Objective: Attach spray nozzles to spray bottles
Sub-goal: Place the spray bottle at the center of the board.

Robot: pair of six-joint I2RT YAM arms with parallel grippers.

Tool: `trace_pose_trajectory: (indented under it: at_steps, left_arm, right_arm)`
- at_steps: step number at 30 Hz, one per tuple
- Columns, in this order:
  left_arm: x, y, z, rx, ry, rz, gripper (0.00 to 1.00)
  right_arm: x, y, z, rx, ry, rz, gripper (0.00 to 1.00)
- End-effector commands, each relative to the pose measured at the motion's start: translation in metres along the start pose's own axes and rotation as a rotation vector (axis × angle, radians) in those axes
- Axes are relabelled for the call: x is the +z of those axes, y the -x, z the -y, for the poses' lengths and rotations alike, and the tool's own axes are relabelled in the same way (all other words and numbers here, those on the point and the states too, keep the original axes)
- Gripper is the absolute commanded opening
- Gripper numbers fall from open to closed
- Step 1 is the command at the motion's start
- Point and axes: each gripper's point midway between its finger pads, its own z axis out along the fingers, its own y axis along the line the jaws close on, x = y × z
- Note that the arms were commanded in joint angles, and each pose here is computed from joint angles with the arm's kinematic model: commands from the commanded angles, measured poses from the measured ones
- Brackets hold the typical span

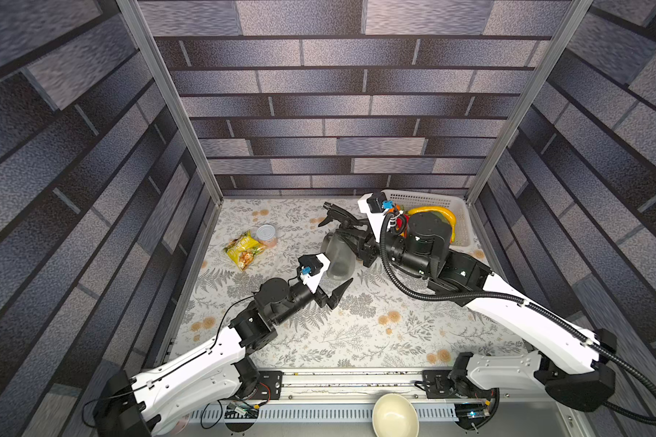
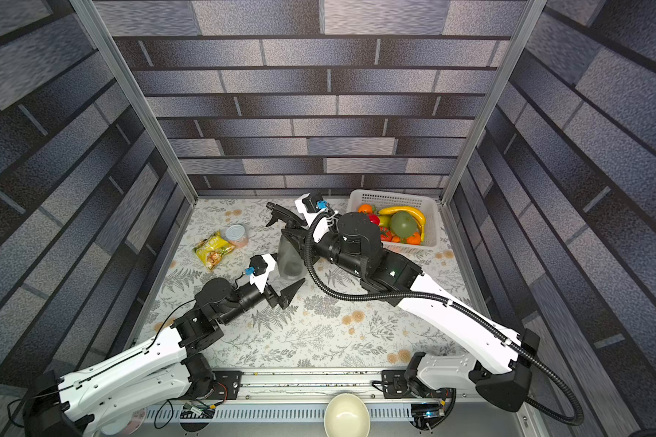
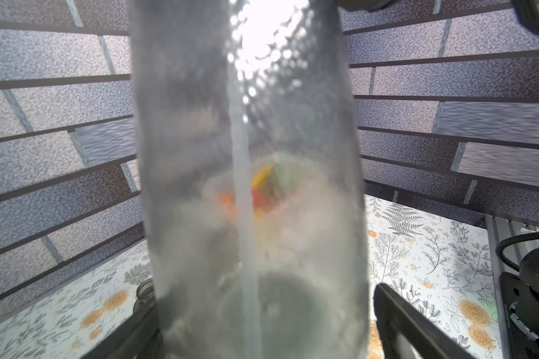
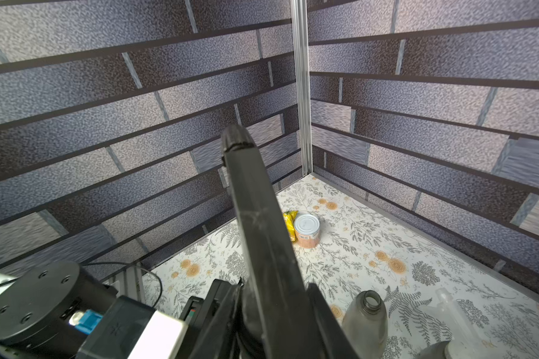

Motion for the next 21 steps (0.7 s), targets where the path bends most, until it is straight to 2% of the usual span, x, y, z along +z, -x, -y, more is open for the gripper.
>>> trace_pose_trajectory:
  at_steps: [1,7,10,12,17,21]
  left_arm:
    - [-0.014,-0.018,-0.014,-0.075,0.094,-0.071,1.0]
    - [-0.068,0.004,-0.063,-0.179,0.39,-0.019,1.0]
    - [-0.101,0.028,-0.09,-0.227,0.551,0.031,1.0]
    - [-0.117,0.034,-0.103,-0.23,0.637,0.004,1.0]
    - [-0.141,0.043,-0.123,-0.228,0.772,0.01,1.0]
    - [-0.149,0.038,-0.128,-0.24,0.799,0.008,1.0]
  right_arm:
    - [0.01,0.041,0.01,-0.042,-0.075,0.136,0.22]
    - [0.059,0.052,0.015,-0.093,-0.098,0.212,0.22]
    - [0.091,0.042,0.017,-0.099,-0.099,0.241,0.22]
    - [0.115,0.029,0.019,-0.104,-0.094,0.253,0.22]
    - [0.173,-0.012,0.033,-0.134,-0.134,0.214,0.22]
    - [0.212,-0.054,0.05,-0.138,-0.168,0.193,0.22]
